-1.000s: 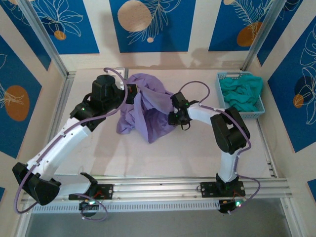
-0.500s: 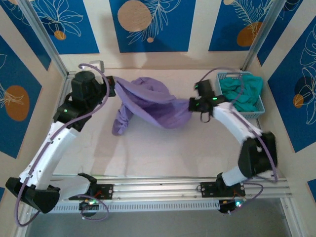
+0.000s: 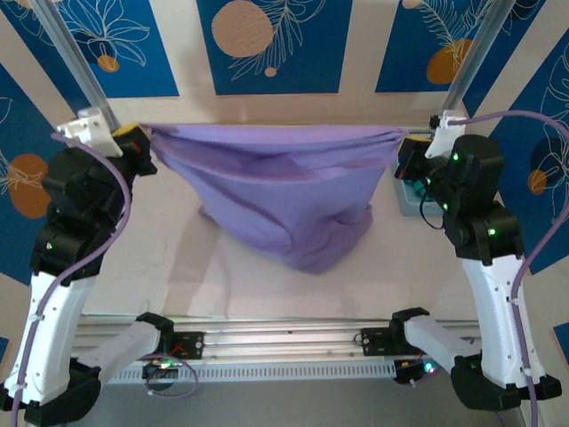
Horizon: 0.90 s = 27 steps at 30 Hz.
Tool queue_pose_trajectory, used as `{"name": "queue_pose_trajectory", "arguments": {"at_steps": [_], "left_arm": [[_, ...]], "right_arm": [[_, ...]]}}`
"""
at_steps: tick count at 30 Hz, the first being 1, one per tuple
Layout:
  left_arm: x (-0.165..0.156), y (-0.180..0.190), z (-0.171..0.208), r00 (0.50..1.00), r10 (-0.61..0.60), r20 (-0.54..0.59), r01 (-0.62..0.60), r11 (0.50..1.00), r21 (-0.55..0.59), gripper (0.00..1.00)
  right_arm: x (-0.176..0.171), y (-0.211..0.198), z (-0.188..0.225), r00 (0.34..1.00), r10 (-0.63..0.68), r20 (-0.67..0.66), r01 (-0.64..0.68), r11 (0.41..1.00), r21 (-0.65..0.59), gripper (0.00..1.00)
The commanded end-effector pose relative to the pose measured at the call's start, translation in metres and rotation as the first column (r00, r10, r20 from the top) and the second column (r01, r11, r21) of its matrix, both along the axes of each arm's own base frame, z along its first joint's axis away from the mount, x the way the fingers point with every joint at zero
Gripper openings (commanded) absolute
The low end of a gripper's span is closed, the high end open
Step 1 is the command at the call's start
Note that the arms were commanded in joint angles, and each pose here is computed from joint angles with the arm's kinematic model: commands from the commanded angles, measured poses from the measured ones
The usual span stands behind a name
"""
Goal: Fold the inside-out t-shirt
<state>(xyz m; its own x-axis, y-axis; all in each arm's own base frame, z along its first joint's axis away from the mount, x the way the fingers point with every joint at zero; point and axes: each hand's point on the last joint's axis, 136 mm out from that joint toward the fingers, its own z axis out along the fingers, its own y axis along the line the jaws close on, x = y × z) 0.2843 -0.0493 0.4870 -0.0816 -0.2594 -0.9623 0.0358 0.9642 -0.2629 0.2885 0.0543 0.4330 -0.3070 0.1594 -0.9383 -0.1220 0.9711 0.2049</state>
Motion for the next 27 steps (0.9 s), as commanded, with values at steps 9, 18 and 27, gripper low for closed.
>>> {"name": "queue_pose_trajectory", "arguments": {"at_steps": [9, 18, 27], "left_arm": [[0.16, 0.005, -0.002, 0.989, 0.114, -0.095, -0.11, 0.993, 0.047, 0.0], [0.089, 0.006, 0.19, 0.939, 0.042, 0.342, -0.048, 0.999, 0.01, 0.0], [0.028, -0.002, 0.077, 0.983, -0.072, 0.167, 0.078, 0.997, -0.029, 0.0]], "right_arm": [[0.153, 0.013, 0.013, 1.0, 0.026, -0.008, -0.025, 1.0, 0.015, 0.0], [0.118, 0.012, 0.192, 0.921, 0.048, 0.387, -0.055, 0.998, 0.006, 0.0], [0.079, 0.033, 0.109, 0.971, 0.154, 0.183, -0.157, 0.988, 0.004, 0.0]]}}
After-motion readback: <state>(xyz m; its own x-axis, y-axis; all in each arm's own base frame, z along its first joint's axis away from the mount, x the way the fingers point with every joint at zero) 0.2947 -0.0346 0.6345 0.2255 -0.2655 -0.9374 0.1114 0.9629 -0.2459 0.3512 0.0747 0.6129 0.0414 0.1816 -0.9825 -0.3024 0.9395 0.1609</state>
